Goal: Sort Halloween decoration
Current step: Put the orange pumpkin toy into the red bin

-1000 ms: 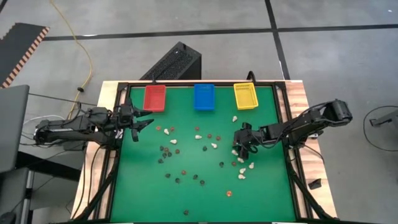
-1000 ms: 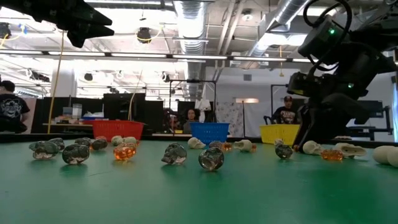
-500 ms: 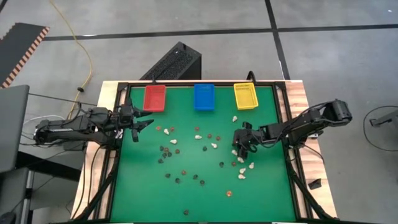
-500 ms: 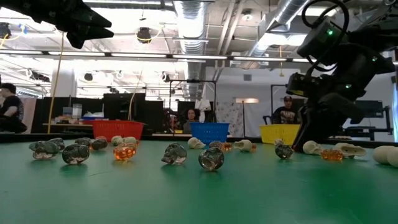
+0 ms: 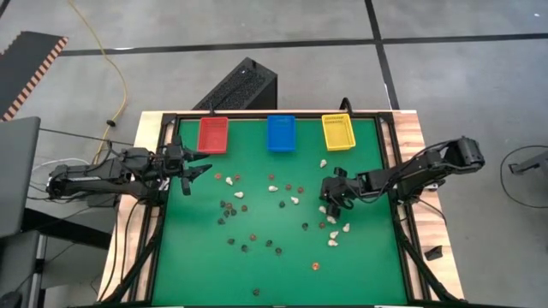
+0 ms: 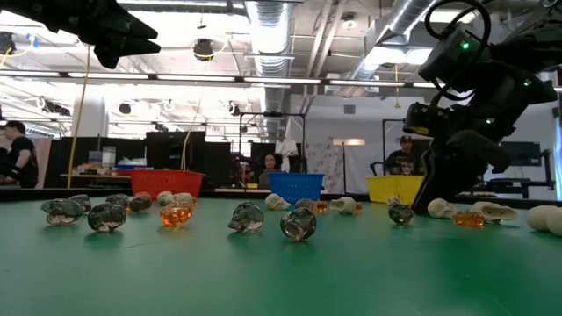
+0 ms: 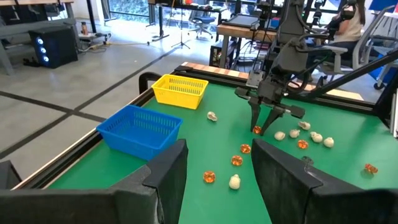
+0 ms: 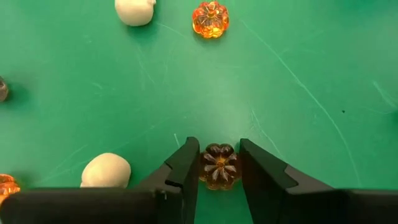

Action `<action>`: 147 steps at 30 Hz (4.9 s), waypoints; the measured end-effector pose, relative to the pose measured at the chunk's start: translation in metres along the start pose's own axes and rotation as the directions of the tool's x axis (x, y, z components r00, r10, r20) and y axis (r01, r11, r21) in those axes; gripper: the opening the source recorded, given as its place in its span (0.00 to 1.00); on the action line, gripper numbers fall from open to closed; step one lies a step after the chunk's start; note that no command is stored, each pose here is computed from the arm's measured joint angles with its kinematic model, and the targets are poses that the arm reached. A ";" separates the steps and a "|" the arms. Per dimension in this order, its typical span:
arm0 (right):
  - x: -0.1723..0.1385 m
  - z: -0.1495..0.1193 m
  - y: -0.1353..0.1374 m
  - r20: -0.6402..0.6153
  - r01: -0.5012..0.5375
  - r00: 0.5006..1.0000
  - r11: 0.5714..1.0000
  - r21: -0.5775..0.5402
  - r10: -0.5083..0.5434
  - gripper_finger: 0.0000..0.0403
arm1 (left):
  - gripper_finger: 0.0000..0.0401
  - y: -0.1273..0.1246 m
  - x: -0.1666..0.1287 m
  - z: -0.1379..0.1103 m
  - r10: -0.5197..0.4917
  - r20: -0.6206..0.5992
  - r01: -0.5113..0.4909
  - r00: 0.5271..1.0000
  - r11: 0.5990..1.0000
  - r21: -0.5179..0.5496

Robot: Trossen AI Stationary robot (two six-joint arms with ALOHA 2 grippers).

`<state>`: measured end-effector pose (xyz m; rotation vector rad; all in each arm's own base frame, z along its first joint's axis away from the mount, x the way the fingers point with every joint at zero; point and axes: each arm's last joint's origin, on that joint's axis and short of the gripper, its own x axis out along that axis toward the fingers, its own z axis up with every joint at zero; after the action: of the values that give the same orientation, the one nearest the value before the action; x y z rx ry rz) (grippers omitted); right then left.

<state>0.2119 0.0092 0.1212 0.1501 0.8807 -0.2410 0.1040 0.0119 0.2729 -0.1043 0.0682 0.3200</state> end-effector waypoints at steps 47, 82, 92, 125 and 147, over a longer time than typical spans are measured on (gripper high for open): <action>-0.001 0.177 -0.044 0.576 0.131 0.805 0.989 0.062 -0.143 0.32 | 0.42 0.001 0.000 0.000 0.026 0.004 -0.026 1.000 0.998 0.052; 0.169 0.335 -0.046 0.616 0.072 0.786 0.997 -0.017 -0.047 0.32 | 0.42 0.001 0.000 0.001 0.025 0.010 -0.025 1.000 0.998 0.050; 0.184 0.351 -0.070 0.580 0.043 0.809 0.993 0.107 -0.097 0.32 | 0.42 0.001 0.000 0.001 0.025 0.010 -0.025 1.000 0.999 0.048; 0.172 0.351 -0.071 0.476 0.056 0.876 0.997 0.049 -0.073 0.53 | 0.42 0.001 0.000 -0.001 0.026 -0.004 -0.026 1.000 0.999 0.027; -0.108 0.333 -0.046 0.027 0.058 0.998 0.976 -0.208 -0.054 0.40 | 0.42 0.008 -0.028 -0.002 0.003 0.036 -0.003 0.999 1.000 -0.003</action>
<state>0.3808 -0.0958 0.4125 -0.0729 0.8838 -0.2005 0.0751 0.0110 0.2721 -0.1013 0.0318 0.3250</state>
